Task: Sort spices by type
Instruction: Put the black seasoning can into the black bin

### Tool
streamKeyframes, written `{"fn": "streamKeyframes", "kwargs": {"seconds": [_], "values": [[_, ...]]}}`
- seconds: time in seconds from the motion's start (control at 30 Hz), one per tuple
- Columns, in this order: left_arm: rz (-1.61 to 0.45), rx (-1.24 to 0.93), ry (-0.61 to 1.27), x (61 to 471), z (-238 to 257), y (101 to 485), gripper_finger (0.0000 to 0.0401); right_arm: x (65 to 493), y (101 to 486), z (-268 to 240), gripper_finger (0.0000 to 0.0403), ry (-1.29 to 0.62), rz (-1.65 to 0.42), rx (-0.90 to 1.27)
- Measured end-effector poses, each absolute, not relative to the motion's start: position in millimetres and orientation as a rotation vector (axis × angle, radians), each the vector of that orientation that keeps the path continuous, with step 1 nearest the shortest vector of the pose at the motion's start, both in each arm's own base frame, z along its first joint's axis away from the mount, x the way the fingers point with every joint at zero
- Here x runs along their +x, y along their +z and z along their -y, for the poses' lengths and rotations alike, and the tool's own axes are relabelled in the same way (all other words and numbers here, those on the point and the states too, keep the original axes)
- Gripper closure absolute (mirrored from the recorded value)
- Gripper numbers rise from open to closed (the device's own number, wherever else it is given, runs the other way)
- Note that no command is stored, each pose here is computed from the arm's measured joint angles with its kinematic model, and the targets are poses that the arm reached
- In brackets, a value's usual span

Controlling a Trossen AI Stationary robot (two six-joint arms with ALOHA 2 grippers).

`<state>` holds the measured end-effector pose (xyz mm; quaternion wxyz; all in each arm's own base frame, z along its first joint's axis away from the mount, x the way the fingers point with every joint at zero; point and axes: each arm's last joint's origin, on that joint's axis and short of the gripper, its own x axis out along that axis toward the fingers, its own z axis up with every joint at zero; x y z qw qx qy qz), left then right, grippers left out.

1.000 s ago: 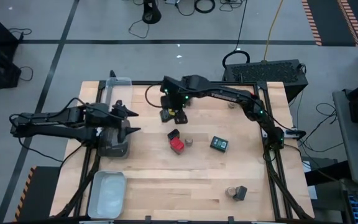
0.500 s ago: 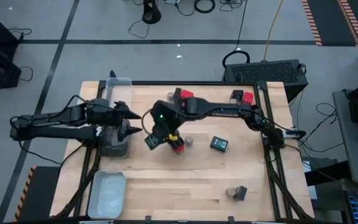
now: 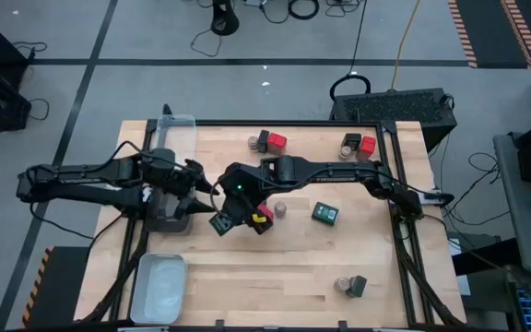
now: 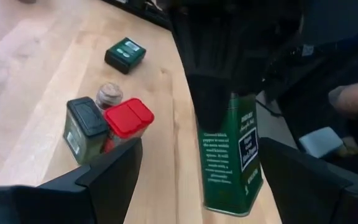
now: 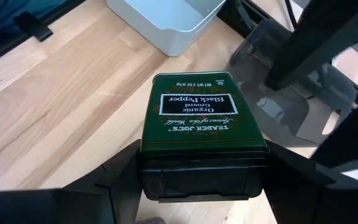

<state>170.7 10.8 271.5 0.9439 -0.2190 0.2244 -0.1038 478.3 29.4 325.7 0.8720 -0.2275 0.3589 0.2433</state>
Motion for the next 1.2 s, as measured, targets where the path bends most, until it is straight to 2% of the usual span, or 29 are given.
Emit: {"fn": "streamKeyframes", "kwargs": {"seconds": [0.8,0.97,1.2], "values": [[-0.474,-0.395,-0.378,185.1,8.8,267.4,0.0079,484.8,331.2,-29.9,0.0149,0.504,-0.651,-0.544],[-0.475,-0.396,-0.377,185.1,8.8,267.3,0.0125,484.8,331.3,-29.9,0.0149,0.504,-0.651,-0.544],[-0.48,-0.402,-0.366,185.0,8.5,266.9,0.0232,485.0,331.5,-29.9,0.0149,0.509,-0.644,-0.561]]}}
